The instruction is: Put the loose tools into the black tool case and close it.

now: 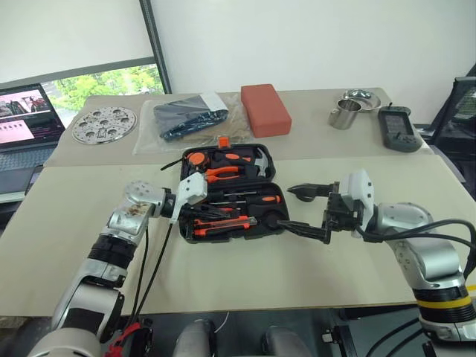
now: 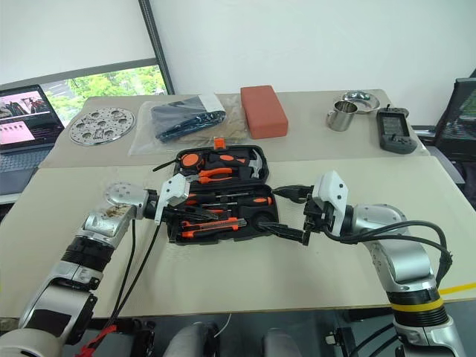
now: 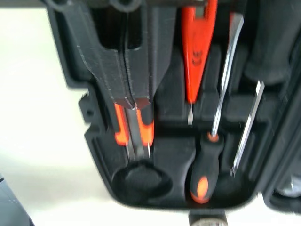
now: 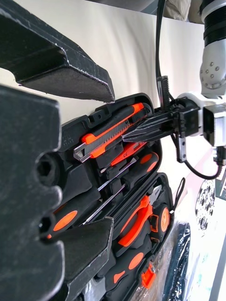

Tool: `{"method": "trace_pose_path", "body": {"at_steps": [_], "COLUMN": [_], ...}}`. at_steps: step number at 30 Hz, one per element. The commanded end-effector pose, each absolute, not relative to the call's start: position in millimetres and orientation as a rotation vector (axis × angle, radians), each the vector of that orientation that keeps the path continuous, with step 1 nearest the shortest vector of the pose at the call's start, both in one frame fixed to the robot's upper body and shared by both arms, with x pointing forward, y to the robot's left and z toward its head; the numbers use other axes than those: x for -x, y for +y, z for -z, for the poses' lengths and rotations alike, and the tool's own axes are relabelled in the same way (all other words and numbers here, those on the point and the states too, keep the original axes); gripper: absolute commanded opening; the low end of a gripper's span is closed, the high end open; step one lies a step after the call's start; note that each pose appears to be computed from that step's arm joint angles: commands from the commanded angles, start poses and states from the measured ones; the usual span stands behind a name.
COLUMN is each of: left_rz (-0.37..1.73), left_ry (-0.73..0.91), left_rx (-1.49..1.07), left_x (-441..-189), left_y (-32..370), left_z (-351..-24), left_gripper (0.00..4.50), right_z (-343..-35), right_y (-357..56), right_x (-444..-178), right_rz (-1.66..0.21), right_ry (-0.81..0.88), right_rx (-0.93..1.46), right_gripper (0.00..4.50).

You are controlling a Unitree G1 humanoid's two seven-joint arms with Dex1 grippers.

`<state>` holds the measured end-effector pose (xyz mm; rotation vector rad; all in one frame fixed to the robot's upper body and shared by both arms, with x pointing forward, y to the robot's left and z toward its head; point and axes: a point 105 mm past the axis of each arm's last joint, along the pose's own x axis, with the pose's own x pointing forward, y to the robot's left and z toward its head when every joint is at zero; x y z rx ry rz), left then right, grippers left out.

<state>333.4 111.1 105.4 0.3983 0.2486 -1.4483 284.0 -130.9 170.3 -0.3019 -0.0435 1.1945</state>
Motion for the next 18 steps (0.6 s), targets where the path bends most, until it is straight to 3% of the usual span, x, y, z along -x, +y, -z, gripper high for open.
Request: {"method": "trace_pose_path", "body": {"at_steps": [1,11,18], "left_rz": [1.472,1.498,1.504], "left_ry": [0.222,0.141,0.183], "left_rx": [-0.427,-0.354,-0.404], "left_x": [-333,-332,-328], "left_y": [109,99,101], "left_z": [-104,-116,-108], "left_gripper": [0.05,0.05,0.05], "right_z": [-178,-175,-175], "right_y": [-135,-138,-139], "right_x": [-284,-285,-285], "right_rz": [-1.181,-1.176,-1.177], "right_ry": [-0.09,-0.091,-0.091], "right_rx": [0.33,0.334,0.334], "right_gripper": [4.5,4.5,4.5]}}
